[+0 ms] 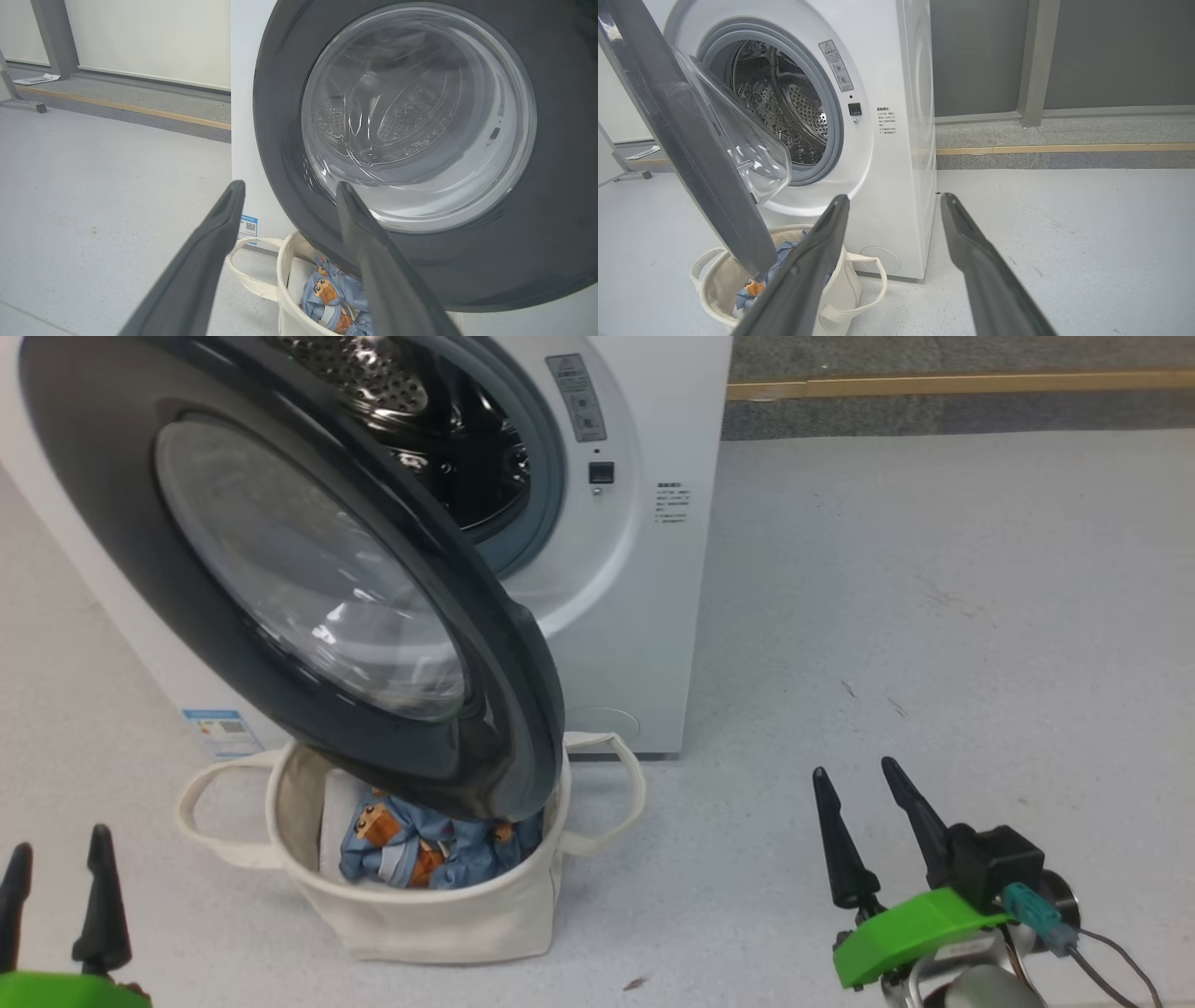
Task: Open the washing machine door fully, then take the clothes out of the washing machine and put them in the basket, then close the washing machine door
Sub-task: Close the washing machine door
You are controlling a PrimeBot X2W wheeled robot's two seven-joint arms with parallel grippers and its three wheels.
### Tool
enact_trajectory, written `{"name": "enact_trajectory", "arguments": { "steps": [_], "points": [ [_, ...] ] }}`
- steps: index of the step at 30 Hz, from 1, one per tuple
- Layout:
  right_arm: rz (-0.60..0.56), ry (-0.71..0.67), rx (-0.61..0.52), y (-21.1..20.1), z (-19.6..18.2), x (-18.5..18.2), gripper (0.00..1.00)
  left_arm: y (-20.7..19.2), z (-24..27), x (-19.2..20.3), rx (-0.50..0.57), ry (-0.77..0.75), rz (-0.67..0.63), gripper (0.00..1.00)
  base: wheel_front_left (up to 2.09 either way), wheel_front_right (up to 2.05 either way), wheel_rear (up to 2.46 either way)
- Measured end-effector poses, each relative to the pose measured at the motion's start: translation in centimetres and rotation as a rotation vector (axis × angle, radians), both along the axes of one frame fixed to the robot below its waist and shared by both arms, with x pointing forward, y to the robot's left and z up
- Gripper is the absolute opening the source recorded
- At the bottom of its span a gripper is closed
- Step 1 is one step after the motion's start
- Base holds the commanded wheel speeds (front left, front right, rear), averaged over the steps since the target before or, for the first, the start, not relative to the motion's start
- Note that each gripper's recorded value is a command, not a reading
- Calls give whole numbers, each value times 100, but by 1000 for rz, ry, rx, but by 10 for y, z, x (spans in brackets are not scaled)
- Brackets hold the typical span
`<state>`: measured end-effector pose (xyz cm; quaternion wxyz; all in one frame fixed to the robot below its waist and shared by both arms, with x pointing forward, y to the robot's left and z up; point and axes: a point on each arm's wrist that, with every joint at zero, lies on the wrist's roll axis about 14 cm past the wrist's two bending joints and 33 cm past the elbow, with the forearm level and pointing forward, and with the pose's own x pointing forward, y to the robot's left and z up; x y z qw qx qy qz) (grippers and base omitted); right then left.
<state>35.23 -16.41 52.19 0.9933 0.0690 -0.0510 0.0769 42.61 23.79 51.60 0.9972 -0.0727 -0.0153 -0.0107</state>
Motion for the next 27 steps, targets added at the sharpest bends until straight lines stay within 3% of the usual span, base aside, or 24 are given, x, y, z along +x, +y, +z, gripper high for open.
{"name": "enact_trajectory", "arguments": {
  "steps": [27],
  "points": [
    [-9,18,4,-2,-6,3,100,-27,-14,-12,-9,3,-78,100,0,0,0]
  ]
}}
